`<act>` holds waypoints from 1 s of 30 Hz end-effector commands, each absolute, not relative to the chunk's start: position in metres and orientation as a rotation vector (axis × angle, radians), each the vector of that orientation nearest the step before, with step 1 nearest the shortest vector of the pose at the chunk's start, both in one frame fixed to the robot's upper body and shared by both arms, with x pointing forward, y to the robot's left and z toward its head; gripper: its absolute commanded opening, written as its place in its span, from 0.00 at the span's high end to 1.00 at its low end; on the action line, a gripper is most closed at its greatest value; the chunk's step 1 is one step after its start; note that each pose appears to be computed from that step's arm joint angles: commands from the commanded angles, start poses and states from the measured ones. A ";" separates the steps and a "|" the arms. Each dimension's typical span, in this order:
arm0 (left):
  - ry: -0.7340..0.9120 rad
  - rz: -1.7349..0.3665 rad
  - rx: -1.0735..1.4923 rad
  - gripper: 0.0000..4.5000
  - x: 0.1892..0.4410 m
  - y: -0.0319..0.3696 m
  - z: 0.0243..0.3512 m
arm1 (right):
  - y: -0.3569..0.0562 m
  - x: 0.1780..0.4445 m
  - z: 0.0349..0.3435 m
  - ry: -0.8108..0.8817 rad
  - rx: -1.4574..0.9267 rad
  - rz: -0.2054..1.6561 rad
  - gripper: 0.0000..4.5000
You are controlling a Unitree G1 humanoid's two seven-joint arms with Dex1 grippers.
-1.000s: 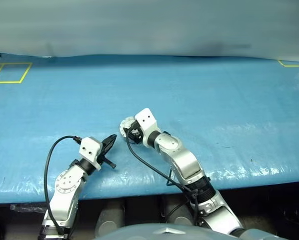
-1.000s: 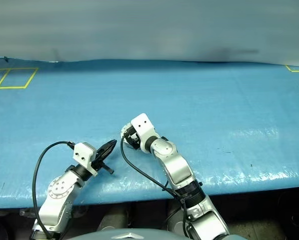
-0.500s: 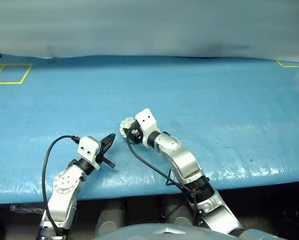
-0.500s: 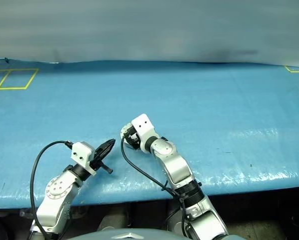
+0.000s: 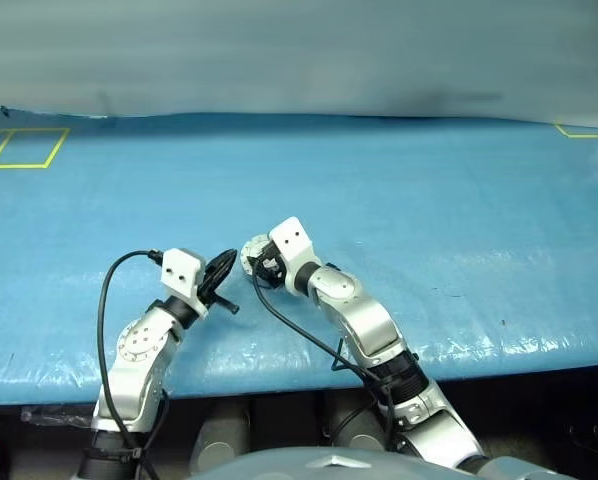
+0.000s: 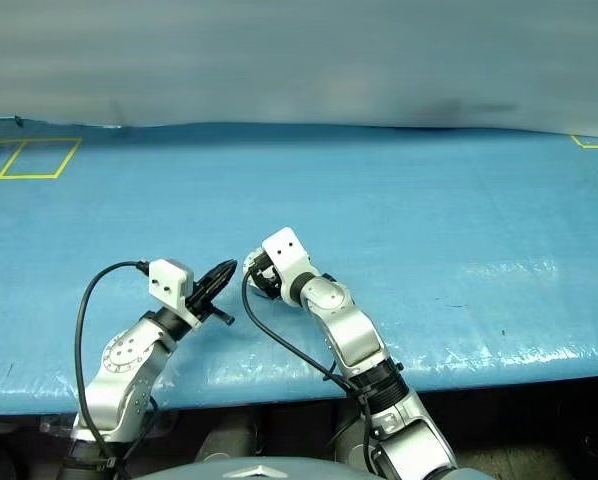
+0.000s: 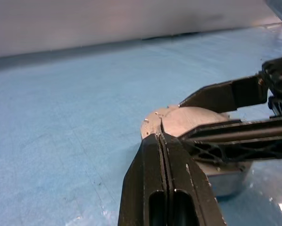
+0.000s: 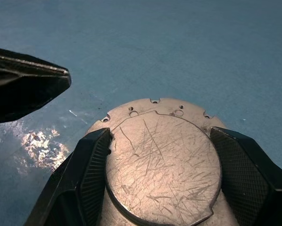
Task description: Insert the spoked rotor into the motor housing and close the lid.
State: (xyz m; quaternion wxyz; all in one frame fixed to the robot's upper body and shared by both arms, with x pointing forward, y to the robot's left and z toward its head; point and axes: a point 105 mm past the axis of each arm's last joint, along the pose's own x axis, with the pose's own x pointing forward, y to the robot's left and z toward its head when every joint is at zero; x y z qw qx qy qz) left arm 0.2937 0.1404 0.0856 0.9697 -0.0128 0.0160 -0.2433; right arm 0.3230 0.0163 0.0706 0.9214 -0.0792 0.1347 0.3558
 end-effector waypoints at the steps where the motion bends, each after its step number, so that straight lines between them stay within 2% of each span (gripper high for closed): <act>1: 0.084 -0.465 -0.126 1.00 0.306 0.146 0.100 | 0.013 0.315 0.044 0.390 -0.173 0.745 0.32; 6: 0.267 -0.528 -0.178 1.00 0.321 0.148 0.095 | 0.015 0.311 0.045 0.372 -0.164 0.792 0.32; 10: 0.288 -0.586 -0.152 1.00 0.330 0.144 0.105 | 0.011 0.312 0.039 0.401 -0.169 0.765 0.32; 16: 0.351 -0.757 -0.114 1.00 0.328 0.126 0.110 | 0.011 0.312 0.037 0.413 -0.163 0.757 0.32; 25: 0.460 -0.711 -0.018 1.00 0.346 0.136 0.096 | 0.011 0.312 0.039 0.406 -0.161 0.751 0.32; 30: 0.491 -0.713 -0.006 1.00 0.346 0.136 0.091 | 0.009 0.312 0.039 0.407 -0.161 0.742 0.32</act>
